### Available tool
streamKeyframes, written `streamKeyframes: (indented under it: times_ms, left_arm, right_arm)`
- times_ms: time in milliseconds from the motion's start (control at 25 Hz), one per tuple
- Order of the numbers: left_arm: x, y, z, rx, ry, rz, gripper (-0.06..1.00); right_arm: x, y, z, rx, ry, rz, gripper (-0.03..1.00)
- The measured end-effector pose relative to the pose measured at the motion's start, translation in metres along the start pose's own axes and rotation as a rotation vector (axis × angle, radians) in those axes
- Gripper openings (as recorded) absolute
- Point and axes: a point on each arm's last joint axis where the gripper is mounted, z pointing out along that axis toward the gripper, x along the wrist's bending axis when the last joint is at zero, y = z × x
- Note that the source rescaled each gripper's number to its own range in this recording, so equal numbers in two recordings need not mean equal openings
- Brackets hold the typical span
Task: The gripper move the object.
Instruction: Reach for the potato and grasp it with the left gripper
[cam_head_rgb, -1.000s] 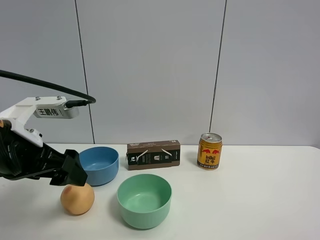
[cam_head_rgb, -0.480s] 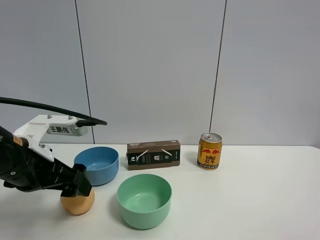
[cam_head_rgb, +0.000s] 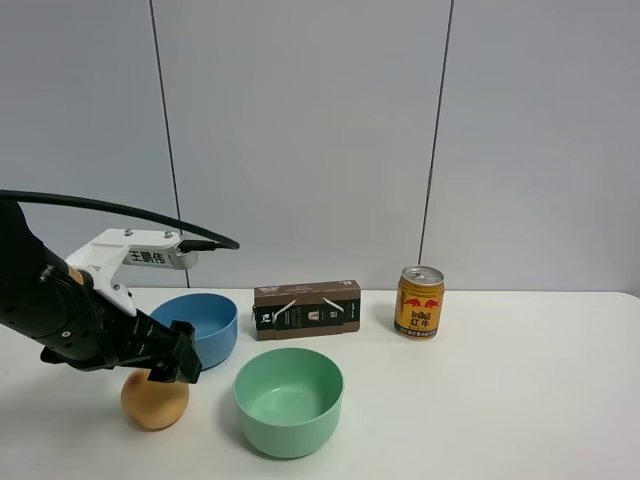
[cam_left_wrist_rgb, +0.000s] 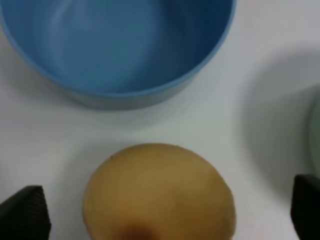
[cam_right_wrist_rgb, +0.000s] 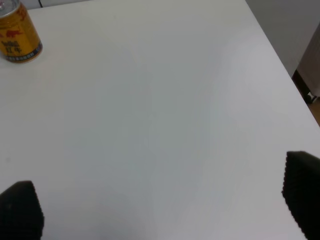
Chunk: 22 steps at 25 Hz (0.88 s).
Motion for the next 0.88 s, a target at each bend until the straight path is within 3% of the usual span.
streamKeyframes:
  times_ms: [880]
  left_arm:
    - [0.001, -0.014, 0.022, 0.103, 0.009, 0.002, 1.00]
  right_arm:
    - [0.000, 0.000, 0.000, 0.000, 0.000, 0.000, 1.00]
